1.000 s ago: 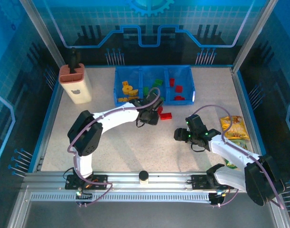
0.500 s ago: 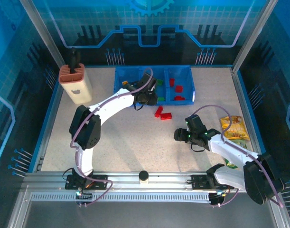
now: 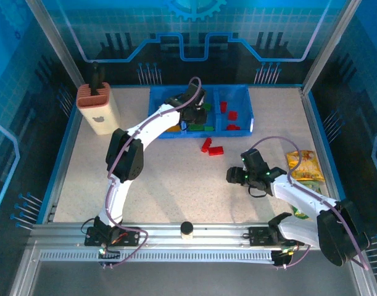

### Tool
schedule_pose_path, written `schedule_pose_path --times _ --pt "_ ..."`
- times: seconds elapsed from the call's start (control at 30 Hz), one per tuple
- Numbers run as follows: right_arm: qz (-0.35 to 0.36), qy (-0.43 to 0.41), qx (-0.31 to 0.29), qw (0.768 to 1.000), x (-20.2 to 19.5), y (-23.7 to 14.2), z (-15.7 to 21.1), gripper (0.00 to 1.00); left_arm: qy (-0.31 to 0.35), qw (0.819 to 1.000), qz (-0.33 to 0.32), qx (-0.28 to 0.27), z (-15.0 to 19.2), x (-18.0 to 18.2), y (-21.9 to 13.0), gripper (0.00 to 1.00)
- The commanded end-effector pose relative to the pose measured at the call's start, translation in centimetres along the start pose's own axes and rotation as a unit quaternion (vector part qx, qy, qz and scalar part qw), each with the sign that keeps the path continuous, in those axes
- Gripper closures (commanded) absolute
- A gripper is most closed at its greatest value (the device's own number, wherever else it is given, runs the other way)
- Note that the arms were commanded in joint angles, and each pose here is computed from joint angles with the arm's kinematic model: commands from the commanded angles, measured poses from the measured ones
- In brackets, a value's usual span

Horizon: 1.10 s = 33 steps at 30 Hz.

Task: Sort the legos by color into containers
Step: Place the lego in the container, then pick up the lego from the center of the table.

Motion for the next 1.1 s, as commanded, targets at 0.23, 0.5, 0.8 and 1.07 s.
schedule_pose_path --times 0.23,0.5,0.8,1.07 --pt "-0.007 0.0 -0.007 1.0 0.5 -0.6 -0.7 0.31 0.013 1.0 0.001 0.007 -1.5 0.1 1.5 0.68" --pt "-0.008 -0.002 -0.009 1.0 0.6 -1.0 -0.7 0.31 0.01 1.0 0.01 0.021 -2.1 -0.4 1.6 0.5" --pt "-0.004 -0.003 -0.014 1.0 0.5 -1.4 -0.9 0.3 0.007 0.999 0.04 -0.014 -3.6 -1.6 -3.6 0.19" --pt "0.003 -0.015 -0.017 1.0 0.8 -1.5 -1.9 0.22 0.0 0.993 0.098 -0.058 -1.3 -1.2 -10.5 0.2"
Point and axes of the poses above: each hand's point on the last joint's axis, 136 mm out from that joint toward the fingers, its own y axis out along the fingers, its own x axis along the line the jaws close on, z = x × y, the point moved 6 cm from there along -y, back along the fingers, and after that the axes turned 14 degrees about -y, right-handed, at the moved point
